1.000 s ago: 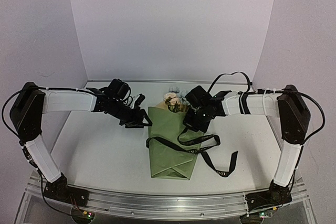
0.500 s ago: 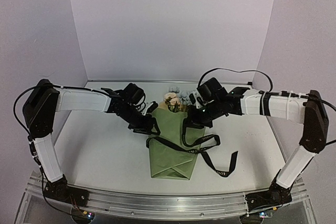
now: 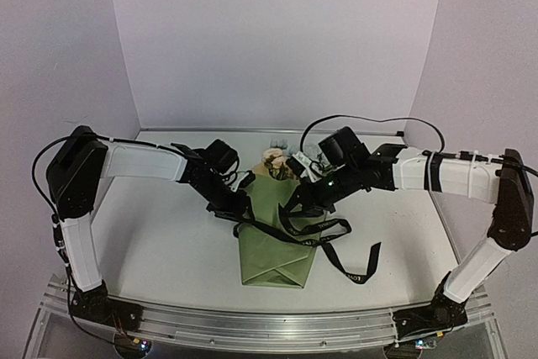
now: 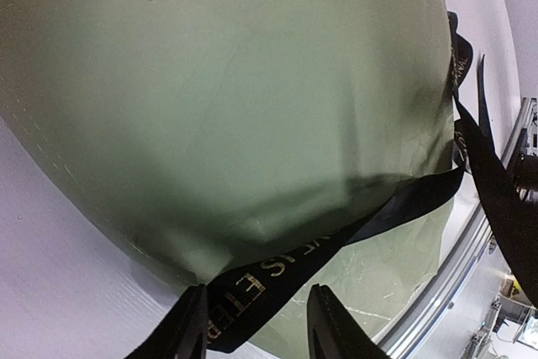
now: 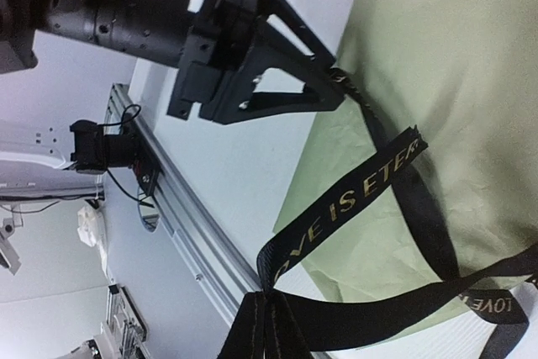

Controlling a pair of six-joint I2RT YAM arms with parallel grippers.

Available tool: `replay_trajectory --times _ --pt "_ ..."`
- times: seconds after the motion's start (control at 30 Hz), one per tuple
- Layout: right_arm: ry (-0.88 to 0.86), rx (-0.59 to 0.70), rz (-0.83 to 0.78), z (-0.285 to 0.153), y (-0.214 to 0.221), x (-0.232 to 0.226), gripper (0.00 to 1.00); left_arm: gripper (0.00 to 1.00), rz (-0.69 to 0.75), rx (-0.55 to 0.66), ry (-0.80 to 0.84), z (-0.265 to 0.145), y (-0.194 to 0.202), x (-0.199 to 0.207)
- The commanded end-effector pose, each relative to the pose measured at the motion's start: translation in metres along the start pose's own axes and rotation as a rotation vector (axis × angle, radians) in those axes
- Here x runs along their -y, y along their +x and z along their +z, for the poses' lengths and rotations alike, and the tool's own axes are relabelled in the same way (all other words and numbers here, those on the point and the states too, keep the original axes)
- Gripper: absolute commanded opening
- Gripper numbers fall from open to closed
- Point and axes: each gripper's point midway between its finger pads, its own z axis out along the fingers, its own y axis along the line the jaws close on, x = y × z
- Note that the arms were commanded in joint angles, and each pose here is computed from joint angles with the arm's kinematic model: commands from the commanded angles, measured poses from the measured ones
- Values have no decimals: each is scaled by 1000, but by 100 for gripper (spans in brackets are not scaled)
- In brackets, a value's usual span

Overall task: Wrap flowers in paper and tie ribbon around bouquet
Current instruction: Cross the ribbon over the folded bouquet.

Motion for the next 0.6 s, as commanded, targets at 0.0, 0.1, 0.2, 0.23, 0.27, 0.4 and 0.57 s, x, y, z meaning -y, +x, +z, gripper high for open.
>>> replay_trajectory --times 0.0,0.1,0.2,0.23,0.27,0.4,0.57 --pt "-125 -40 -91 3 6 -34 0 37 40 20 -8 -3 -12 8" --pt "-157 -79 -99 11 10 -41 0 27 40 20 -13 -3 -13 8" --pt "-183 -123 -97 21 15 -46 0 16 40 26 -15 -3 -14 9" --pt "-189 -135 -100 24 17 -47 0 13 39 28 -15 -4 -15 9" --pt "-191 -145 -104 27 19 -48 0 10 39 30 -15 -4 -15 9" --pt "-183 -184 -112 38 27 -47 0 8 37 31 -20 -5 -16 8" --pt "-173 -207 -110 44 34 -44 0 31 37 59 -57 -14 -17 5"
